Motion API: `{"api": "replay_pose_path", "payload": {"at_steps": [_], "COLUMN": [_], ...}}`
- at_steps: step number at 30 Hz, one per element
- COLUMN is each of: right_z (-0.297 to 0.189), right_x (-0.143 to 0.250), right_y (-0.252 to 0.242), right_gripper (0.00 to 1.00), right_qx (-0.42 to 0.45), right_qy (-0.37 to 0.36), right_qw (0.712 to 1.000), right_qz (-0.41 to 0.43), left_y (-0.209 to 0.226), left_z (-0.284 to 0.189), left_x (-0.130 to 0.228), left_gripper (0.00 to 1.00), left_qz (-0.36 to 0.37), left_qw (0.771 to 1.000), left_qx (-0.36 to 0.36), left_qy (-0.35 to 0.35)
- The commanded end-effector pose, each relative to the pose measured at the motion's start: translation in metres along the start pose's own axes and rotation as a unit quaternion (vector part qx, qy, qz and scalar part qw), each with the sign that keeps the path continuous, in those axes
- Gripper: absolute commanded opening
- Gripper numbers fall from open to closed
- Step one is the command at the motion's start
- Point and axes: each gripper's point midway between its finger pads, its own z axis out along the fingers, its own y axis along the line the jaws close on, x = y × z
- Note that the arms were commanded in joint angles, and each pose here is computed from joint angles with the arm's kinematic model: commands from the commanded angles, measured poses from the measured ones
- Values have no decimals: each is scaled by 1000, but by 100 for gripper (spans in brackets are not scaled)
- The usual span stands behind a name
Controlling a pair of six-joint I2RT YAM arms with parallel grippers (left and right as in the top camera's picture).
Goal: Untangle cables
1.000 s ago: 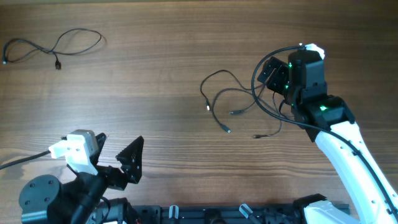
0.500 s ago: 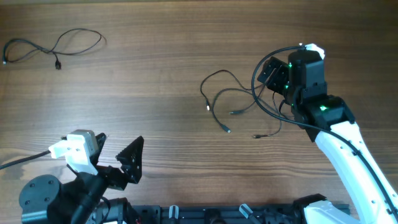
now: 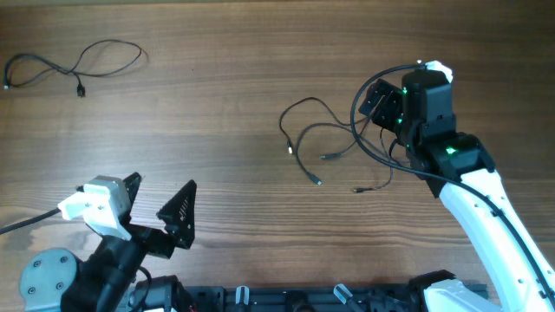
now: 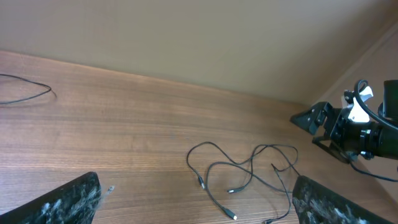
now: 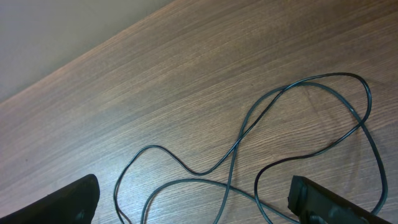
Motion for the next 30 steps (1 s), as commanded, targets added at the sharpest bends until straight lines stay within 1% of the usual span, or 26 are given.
{"api": "replay_pose_path", "payload": {"at_steps": [1, 5, 10, 16, 24, 26, 27, 28, 30], "right_z": [0, 0, 0, 0, 0, -1, -2, -6, -7], "right_x": [-3, -3, -3, -3, -3, 4, 11, 27, 32], "right_y": [-3, -3, -3, -3, -3, 10, 20, 34, 35], "right_gripper": [100, 100, 100, 100, 100, 100, 100, 100, 100], "right_qx": [8, 8, 8, 8, 8, -29, -55, -92, -95], "right_qy": [-8, -8, -8, -8, -8, 16, 40, 88, 102], "right_qw": [1000, 1000, 1000, 1000, 1000, 998, 994, 986, 983], "right_qz": [6, 6, 6, 6, 5, 49, 81, 106, 117], "left_y": [0, 5, 8, 9, 9, 9, 9, 9, 9], "left_z": [-1, -3, -7, -9, -9, -9, -9, -9, -9], "left_x": [11, 39, 58, 66, 66, 66, 66, 66, 66], "left_gripper": [100, 100, 100, 100, 100, 100, 100, 100, 100], "left_qz": [-12, -40, -60, -68, -68, -68, -68, -68, -68], "left_qw": [1000, 996, 992, 989, 989, 989, 989, 989, 989], "left_qx": [2, -11, -20, -24, -24, -24, -24, -24, -24], "left_qy": [21, 74, 112, 128, 128, 128, 128, 128, 128]}}
